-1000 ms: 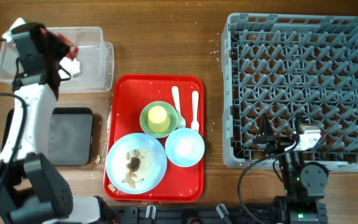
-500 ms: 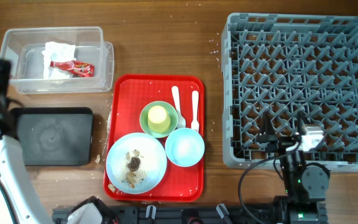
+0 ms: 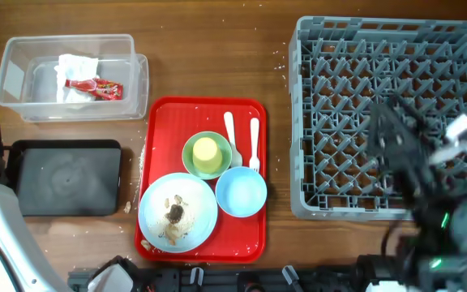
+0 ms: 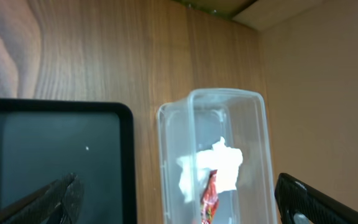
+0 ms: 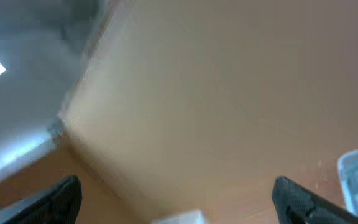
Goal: Sort waste into correct bins and load items into the dishwasher rack
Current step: 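Reach the right gripper to the yellow cup in the green bowl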
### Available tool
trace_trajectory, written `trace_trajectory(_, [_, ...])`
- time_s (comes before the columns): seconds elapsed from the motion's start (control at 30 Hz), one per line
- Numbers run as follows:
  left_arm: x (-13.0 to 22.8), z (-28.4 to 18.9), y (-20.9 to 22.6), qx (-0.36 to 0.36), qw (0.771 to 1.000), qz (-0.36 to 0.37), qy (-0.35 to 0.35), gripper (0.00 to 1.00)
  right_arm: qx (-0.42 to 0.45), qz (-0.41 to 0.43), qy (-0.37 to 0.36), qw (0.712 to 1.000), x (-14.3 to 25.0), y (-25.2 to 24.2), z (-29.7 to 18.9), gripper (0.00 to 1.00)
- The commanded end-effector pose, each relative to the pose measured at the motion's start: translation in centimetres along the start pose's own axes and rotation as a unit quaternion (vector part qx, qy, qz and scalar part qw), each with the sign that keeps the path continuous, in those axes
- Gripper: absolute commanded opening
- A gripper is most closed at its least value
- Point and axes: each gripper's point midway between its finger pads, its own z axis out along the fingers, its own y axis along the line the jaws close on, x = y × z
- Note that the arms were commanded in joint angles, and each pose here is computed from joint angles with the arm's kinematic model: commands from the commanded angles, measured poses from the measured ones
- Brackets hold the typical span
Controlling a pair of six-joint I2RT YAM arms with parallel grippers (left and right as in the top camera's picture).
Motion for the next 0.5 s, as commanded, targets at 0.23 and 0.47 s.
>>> trace_trajectory(0.23, [-0.3, -0.1, 0.0, 0.001, 1.000, -0.006, -0.005, 1.00, 0.058, -0.265, 0.531, 0.803, 26.1, 1.1, 15.4, 1.00])
trace_trajectory(0.47, [-0.3, -0.1, 0.0, 0.001, 1.000, -0.006, -0.005, 1.00, 0.101, -0.240, 0.700, 0.665, 40.1, -2.9, 8.1, 1.00])
